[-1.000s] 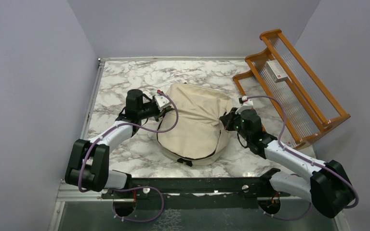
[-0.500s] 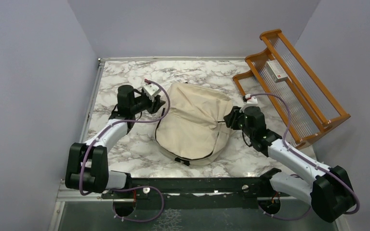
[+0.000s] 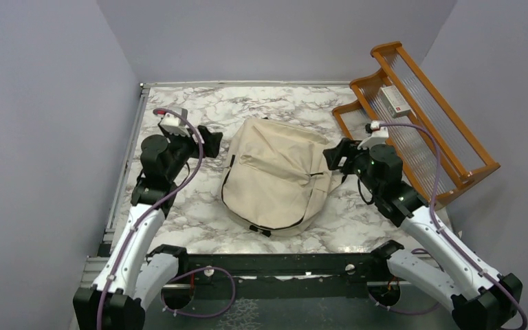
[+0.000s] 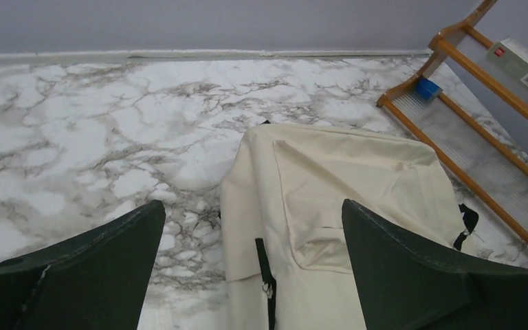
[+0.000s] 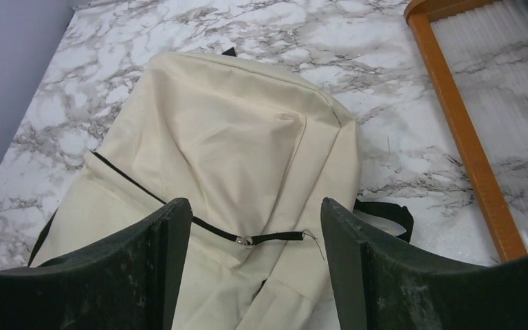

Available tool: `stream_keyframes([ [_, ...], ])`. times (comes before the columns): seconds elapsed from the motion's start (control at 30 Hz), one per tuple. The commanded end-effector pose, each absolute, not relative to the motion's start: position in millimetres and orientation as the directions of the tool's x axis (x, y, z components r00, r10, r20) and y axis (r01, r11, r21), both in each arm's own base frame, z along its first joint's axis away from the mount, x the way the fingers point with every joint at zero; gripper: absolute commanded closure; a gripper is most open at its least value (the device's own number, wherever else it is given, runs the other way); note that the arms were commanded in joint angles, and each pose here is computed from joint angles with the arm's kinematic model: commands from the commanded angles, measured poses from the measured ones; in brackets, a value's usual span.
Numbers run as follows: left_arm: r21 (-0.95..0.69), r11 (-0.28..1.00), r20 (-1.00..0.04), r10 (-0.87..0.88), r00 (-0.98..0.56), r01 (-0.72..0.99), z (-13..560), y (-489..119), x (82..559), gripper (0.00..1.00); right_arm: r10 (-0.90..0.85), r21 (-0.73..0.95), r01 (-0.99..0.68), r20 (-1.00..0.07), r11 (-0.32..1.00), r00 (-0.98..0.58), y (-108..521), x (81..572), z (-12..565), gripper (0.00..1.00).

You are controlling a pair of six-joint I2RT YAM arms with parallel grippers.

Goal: Pack the student bag
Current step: Reset both arms

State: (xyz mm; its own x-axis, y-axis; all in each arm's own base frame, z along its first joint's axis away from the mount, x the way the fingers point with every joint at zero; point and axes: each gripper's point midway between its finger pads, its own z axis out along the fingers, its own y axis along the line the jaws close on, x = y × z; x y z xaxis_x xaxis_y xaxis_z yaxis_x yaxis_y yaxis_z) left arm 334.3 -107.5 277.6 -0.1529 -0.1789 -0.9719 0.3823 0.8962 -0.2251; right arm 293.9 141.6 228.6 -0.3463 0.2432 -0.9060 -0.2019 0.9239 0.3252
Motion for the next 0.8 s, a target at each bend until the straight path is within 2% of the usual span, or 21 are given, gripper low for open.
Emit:
stream_keyframes([
  [0.0, -0.336, 0.932, -0.916, -0.289, -0.280, 0.138, 239, -73, 298, 0.01, 0.249, 0.318, -0.186, -0.915, 0.930, -0.317, 127, 279, 242, 0.22],
  [0.07, -0.349, 0.931, -0.911, -0.310, -0.271, 0.110, 235, -67, 284, 0.01, 0.248, 0.316, -0.192, -0.918, 0.929, -0.310, 124, 273, 240, 0.01],
  [0.1, -0.357, 0.929, -0.910, -0.322, -0.262, 0.098, 232, -65, 279, 0.01, 0.244, 0.312, -0.198, -0.921, 0.929, -0.304, 122, 269, 239, 0.00],
  [0.3, -0.378, 0.926, -0.906, -0.373, -0.198, -0.013, 234, -44, 269, 0.01, 0.240, 0.299, -0.220, -0.936, 0.929, -0.257, 113, 254, 223, 0.00],
  [0.47, -0.361, 0.924, -0.897, -0.382, -0.225, -0.126, 223, -28, 271, 0.01, 0.224, 0.278, -0.247, -0.948, 0.928, -0.228, 110, 247, 216, 0.00],
  [0.77, -0.374, 0.919, -0.894, -0.393, -0.215, -0.126, 224, -29, 272, 0.01, 0.232, 0.282, -0.231, -0.947, 0.931, -0.223, 108, 247, 214, 0.00],
])
